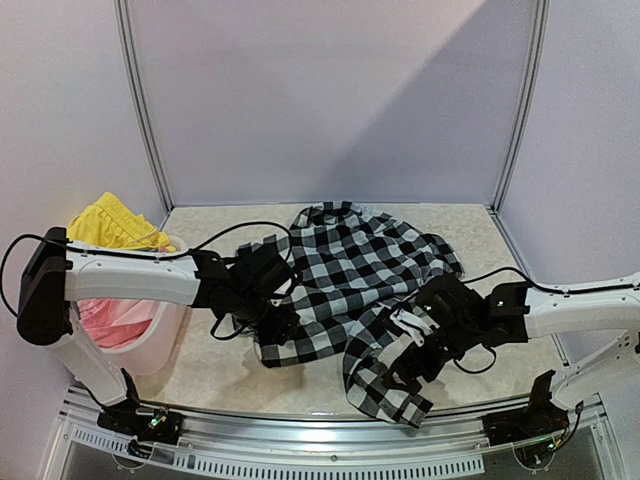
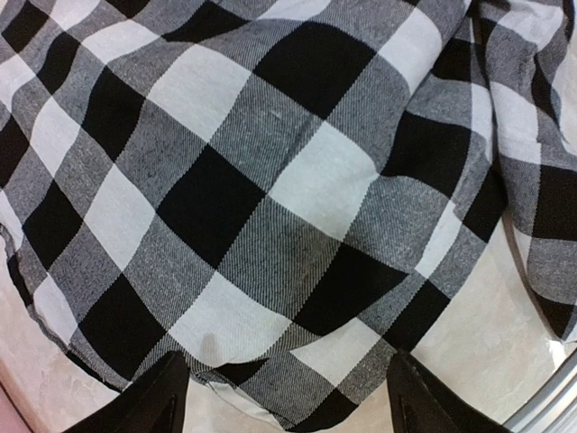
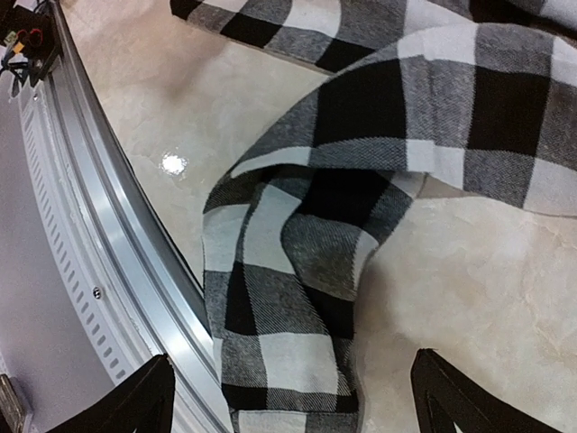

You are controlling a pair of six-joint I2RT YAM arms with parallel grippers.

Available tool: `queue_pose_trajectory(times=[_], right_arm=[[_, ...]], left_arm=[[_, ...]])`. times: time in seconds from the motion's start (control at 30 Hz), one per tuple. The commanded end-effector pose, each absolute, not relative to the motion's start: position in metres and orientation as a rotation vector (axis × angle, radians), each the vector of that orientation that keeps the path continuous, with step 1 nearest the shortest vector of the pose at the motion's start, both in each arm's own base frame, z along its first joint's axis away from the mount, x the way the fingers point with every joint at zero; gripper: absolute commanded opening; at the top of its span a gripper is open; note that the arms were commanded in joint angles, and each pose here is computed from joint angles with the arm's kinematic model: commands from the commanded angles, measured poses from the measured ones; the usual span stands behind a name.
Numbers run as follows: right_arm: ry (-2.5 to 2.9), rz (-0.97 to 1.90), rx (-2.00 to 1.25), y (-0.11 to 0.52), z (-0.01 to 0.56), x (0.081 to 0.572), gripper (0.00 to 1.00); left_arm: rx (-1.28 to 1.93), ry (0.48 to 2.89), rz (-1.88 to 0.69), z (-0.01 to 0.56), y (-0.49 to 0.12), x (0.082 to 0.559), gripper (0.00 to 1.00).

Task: Fold and stack the mixed laundry pile
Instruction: Pick up the crumpled shirt from the center of the board.

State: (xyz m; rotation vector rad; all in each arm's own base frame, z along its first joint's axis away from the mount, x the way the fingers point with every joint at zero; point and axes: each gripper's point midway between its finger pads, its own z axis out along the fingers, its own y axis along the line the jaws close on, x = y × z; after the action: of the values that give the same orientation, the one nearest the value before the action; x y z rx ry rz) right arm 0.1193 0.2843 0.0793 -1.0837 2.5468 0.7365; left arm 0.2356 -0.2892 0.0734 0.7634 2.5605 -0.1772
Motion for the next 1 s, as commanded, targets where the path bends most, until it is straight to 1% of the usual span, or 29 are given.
queue_pose_trajectory(times=[0.0,0.17,0.27,0.5,0.77,0.97], right_arm=[[2.436,0.659,-1.194,0.308,0.093,0.123,0.91],[2.378,0.675,-1.191,0.329,0.108,0.134,0.87],[2.428,0.684,-1.166,0.34,0.106,0.137,0.82],[2.631,0.766,-1.031,0.352,0.076,0.138,0.72],[2.703,0.951,-0.961,0.365,0.063,0.126,0.68],[2.763,1.03,-0.889,0.369,0.05,0.126,0.63]], left_arm=[[0.696,2.574,-0.163,0.069,-0.279,0.239,0.76],[0.67,2.575,-0.162,0.07,-0.273,0.239,0.75],[0.662,2.577,-0.151,0.072,-0.268,0.238,0.74],[0.614,2.583,-0.15,0.073,-0.255,0.233,0.72],[0.566,2.601,-0.164,0.07,-0.247,0.226,0.7],[0.564,2.607,-0.162,0.069,-0.246,0.225,0.7]])
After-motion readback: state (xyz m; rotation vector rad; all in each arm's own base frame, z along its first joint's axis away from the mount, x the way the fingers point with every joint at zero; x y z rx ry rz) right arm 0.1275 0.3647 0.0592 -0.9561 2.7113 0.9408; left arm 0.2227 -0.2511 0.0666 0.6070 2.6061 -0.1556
